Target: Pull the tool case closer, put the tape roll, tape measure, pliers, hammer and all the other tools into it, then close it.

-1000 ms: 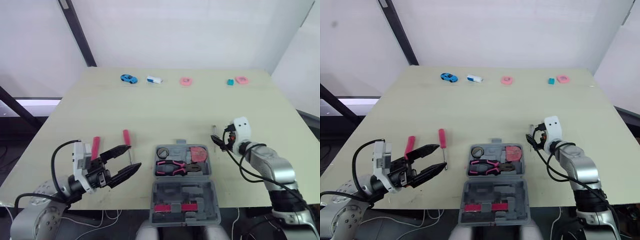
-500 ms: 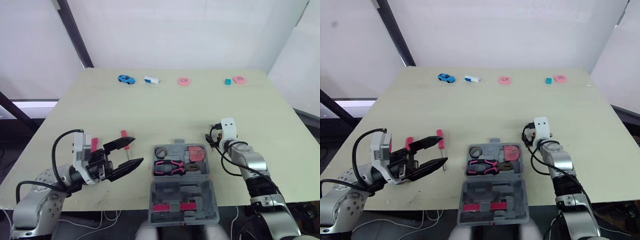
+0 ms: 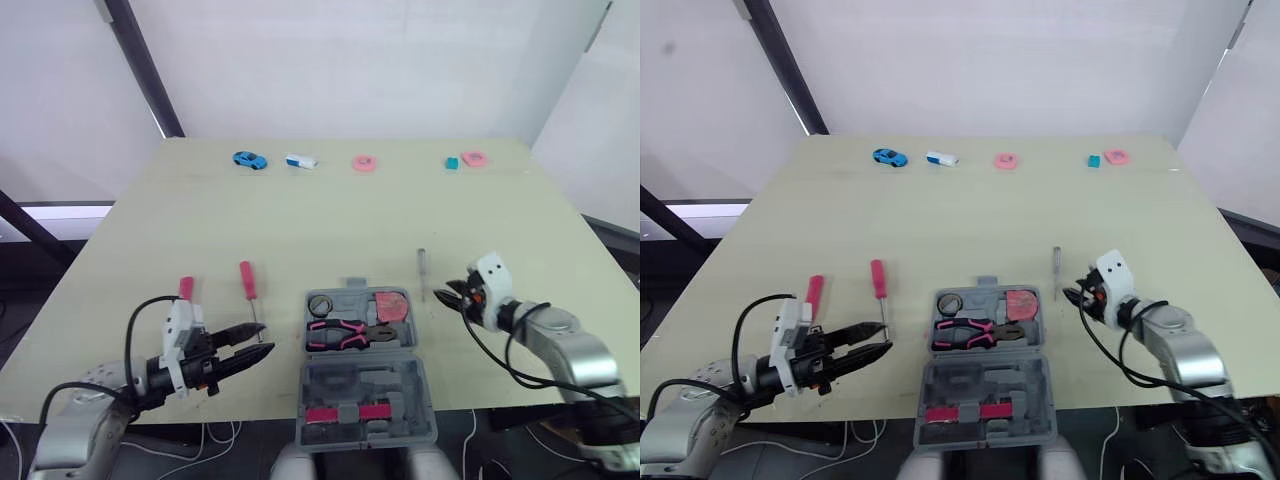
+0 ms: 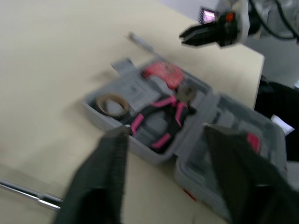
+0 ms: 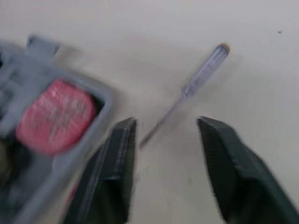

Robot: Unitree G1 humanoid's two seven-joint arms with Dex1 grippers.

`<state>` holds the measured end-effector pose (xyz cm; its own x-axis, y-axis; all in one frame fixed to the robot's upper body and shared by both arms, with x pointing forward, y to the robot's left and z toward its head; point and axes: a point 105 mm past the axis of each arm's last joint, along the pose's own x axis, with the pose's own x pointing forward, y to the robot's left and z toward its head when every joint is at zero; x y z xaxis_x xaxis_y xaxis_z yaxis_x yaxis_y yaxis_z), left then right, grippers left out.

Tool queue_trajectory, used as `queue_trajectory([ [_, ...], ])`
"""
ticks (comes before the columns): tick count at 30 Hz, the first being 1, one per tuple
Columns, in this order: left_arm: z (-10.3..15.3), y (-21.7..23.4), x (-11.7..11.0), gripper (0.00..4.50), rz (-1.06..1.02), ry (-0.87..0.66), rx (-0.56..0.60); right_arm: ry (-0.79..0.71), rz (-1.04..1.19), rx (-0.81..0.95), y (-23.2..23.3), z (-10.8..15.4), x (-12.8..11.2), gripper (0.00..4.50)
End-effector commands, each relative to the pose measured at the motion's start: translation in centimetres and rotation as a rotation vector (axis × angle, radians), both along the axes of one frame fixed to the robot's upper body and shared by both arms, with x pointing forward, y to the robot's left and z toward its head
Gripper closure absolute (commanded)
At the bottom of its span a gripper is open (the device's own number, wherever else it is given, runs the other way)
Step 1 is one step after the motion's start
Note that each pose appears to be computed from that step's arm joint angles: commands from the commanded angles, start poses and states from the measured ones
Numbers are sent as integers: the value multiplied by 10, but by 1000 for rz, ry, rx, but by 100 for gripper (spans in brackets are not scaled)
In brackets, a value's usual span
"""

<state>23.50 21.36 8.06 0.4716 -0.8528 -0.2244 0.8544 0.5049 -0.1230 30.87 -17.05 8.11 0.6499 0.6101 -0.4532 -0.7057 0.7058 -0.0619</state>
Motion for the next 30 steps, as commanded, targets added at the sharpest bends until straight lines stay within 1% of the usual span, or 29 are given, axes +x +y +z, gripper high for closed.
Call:
queue_trajectory([
  [1, -12, 1, 2, 401, -76, 12, 69, -11, 214, -95, 6, 6, -18, 449],
  [2, -17, 0, 3, 432, -92, 24, 82, 4, 258, -125, 4, 3, -23, 450],
  [3, -22, 0, 4, 444, -115, 31, 104, 21, 295, -147, 4, 0, -26, 450],
  [8, -42, -3, 11, 444, -180, 58, 182, 50, 434, -245, 10, -15, -35, 450],
  [11, -47, -11, 17, 444, -212, 57, 214, 49, 491, -283, 17, -21, -37, 450],
  [14, -46, -22, 23, 444, -228, 44, 213, 57, 524, -303, 23, -26, -39, 450],
  [20, -48, -43, 20, 444, -262, 27, 212, 76, 561, -357, 33, -39, -41, 450],
  [26, -46, -58, 23, 444, -264, 8, 199, 50, 610, -353, 57, -41, -40, 450],
  [30, -45, -61, 25, 444, -258, 5, 190, 44, 620, -353, 64, -41, -39, 450],
])
